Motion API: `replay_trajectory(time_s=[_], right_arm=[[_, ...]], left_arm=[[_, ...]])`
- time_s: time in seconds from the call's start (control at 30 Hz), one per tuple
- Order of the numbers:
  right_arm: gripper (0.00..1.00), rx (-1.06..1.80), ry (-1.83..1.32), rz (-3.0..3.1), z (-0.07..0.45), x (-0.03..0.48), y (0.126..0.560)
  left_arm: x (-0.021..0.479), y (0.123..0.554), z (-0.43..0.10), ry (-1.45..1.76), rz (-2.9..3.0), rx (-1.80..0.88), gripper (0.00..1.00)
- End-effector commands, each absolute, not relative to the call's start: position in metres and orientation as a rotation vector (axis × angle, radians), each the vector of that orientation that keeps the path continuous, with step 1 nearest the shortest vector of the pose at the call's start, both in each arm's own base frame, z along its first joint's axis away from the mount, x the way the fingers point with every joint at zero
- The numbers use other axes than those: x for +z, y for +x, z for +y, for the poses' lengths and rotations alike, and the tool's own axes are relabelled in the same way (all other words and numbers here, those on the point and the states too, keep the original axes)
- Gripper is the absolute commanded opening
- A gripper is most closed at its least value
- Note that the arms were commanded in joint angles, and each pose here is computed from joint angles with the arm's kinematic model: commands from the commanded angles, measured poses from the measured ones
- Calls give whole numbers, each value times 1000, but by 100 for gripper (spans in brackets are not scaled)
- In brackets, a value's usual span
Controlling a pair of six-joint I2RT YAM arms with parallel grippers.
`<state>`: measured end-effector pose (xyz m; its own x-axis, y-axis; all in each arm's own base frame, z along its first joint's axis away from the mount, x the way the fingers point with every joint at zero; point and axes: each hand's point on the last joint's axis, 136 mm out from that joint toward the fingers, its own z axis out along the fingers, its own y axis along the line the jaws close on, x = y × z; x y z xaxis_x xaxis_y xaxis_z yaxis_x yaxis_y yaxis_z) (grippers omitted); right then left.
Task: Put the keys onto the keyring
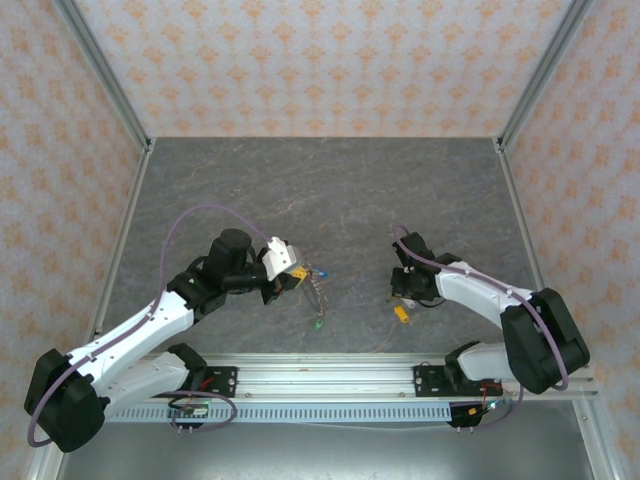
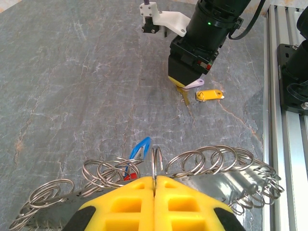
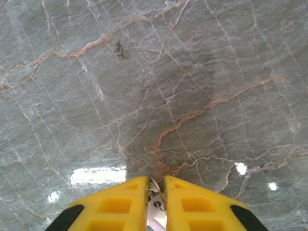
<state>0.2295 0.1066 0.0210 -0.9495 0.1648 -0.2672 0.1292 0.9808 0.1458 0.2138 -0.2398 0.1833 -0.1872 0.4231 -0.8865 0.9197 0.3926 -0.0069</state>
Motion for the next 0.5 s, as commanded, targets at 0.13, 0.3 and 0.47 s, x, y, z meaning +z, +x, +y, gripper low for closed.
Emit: replay_trajectory(time_s=[0.13, 0.3, 0.47], right_arm=[[16, 161, 213, 2828, 102, 29, 230], [14, 166, 215, 2827, 101, 31, 229], [13, 174, 211, 2829, 102, 29, 228]], left_arm=[[201, 215, -245, 1182, 1730, -724, 0], [201, 215, -245, 1184, 1731, -726, 0], [200, 215, -245, 1184, 1731, -726, 0]])
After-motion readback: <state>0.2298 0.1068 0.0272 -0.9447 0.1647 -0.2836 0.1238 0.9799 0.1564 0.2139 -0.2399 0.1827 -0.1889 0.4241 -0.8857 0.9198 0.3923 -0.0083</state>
